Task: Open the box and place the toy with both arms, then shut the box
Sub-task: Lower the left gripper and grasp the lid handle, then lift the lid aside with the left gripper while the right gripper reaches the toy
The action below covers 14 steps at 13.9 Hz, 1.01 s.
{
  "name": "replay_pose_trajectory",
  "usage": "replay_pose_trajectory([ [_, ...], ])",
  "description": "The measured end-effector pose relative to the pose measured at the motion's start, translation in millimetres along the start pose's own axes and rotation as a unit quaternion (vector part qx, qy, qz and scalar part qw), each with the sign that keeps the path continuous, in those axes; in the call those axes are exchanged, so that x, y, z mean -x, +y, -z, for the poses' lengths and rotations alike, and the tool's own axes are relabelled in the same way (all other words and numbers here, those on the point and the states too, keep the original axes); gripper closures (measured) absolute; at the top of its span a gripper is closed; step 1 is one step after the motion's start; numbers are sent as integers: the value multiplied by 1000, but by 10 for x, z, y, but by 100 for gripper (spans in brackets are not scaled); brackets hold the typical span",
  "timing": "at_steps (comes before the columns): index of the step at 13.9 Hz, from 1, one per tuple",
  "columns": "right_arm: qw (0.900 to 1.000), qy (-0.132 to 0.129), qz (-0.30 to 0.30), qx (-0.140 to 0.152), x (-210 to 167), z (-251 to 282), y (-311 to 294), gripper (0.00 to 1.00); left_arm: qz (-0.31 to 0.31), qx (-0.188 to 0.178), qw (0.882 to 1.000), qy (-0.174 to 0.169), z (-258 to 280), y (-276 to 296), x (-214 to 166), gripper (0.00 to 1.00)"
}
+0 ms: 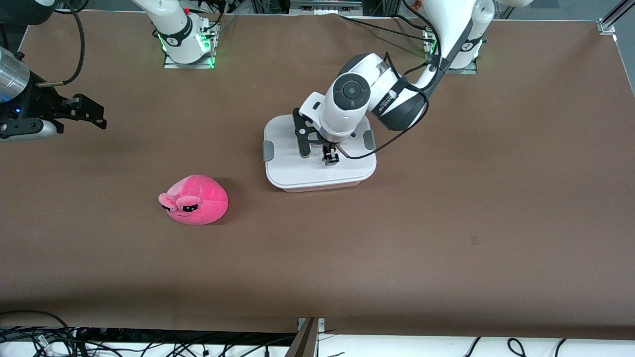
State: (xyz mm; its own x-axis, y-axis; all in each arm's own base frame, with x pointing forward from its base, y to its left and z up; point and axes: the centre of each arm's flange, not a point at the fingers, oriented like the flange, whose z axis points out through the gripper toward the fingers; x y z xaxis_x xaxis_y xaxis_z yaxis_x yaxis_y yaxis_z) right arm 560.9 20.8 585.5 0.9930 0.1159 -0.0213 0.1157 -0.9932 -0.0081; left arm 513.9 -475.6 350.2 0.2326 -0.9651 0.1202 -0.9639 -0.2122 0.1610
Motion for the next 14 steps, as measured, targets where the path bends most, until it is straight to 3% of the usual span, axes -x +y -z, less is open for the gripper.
replay_pose_trajectory([
  [1, 1000, 0, 0, 0, 0, 0, 0, 0, -1, 2, 1000, -2, -7, 11, -1, 44],
  [5, 1000, 0, 0, 0, 0, 0, 0, 0, -3, 4, 1000, -5, -13, 21, 1, 89],
  [6, 1000, 0, 0, 0, 0, 0, 0, 0, -6, 8, 1000, -8, -10, 46, -5, 93],
  [11, 1000, -3, 1, 0, -18, -37, -6, 0, -11, 15, 1000, -15, 87, 101, -29, 93],
  [14, 1000, -8, 2, -1, -42, -86, -15, 0, -20, 22, 999, -23, 413, 213, -81, 93],
])
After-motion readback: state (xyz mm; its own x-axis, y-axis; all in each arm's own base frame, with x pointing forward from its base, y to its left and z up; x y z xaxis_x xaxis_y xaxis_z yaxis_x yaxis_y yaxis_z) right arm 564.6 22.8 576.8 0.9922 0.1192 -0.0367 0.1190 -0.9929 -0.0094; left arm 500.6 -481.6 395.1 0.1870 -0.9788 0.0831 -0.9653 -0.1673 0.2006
